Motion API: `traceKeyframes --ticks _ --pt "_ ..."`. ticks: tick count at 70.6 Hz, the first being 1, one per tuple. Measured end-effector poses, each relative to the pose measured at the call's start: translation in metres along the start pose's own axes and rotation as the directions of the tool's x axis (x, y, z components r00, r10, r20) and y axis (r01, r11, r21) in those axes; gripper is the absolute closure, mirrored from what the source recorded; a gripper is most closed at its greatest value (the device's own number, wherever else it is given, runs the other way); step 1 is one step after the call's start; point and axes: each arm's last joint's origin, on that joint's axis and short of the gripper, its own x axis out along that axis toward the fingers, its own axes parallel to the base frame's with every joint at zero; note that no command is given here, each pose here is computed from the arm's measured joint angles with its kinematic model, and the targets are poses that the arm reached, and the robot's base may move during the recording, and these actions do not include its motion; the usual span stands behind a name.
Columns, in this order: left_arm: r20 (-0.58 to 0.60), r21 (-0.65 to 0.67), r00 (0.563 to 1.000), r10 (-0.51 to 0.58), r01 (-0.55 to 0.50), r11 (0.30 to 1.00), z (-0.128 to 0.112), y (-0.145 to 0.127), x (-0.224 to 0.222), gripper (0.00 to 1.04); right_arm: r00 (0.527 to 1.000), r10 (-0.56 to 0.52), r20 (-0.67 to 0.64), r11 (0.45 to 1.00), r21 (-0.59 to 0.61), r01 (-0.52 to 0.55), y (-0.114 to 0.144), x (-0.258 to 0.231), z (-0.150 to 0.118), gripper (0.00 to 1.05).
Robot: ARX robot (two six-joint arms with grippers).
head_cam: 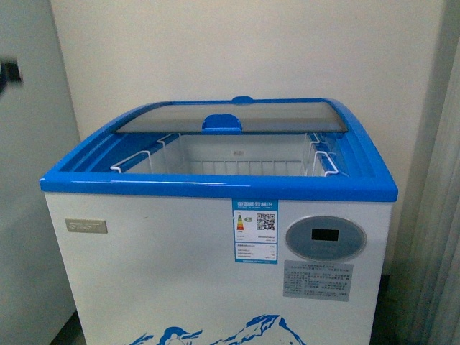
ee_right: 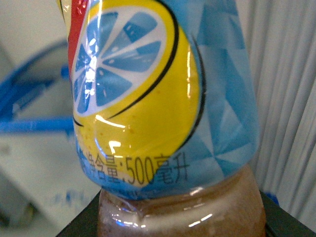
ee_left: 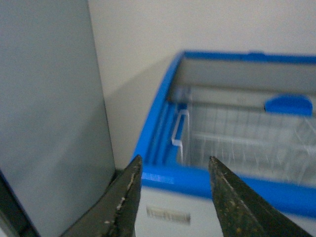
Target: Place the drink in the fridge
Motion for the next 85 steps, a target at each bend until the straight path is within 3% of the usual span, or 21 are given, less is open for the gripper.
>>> traceKeyframes --ticks 6,13,20,35,36,41,56,85 --pt "-0.029 -0.003 1.0 -0.002 0.001 1.0 -0.021 0.002 -0.019 0.83 0.998 0.032 -0.062 0.989 -0.143 -0.041 -0.003 0.014 0.001 0.61" --pt "-0.004 -0.007 1.0 0.009 -0.01 1.0 -0.028 0.007 -0.039 0.99 0.999 0.028 -0.037 0.928 -0.369 -0.04 -0.009 0.04 0.017 0.61" --pt "0.005 -0.012 1.0 -0.017 0.017 1.0 -0.037 0.013 -0.057 1.02 0.999 0.024 0.033 0.796 -0.605 0.001 -0.014 0.079 0.049 0.61" --pt "-0.015 -0.013 1.0 0.007 -0.007 1.0 -0.057 0.018 -0.084 1.02 0.999 0.045 0.024 0.525 -0.851 -0.003 -0.01 0.155 0.092 0.61" --pt "-0.015 -0.013 1.0 0.007 -0.007 1.0 -0.058 0.018 -0.085 1.02 0.999 0.047 0.021 0.488 -0.873 -0.005 -0.008 0.165 0.097 0.61" --pt "-0.013 -0.013 1.0 0.007 -0.007 1.0 -0.062 0.018 -0.093 1.02 0.999 0.042 0.012 0.402 -0.916 -0.005 -0.003 0.192 0.112 0.61" --pt "-0.009 -0.013 1.0 0.007 -0.007 1.0 -0.073 0.018 -0.115 1.02 1.0 -0.027 -0.005 0.261 -0.965 0.002 0.01 0.269 0.147 0.62" --pt "-0.012 -0.013 1.0 0.007 -0.007 1.0 -0.085 0.017 -0.144 1.02 0.999 0.008 -0.051 0.176 -0.983 -0.052 0.049 0.345 0.141 0.62"
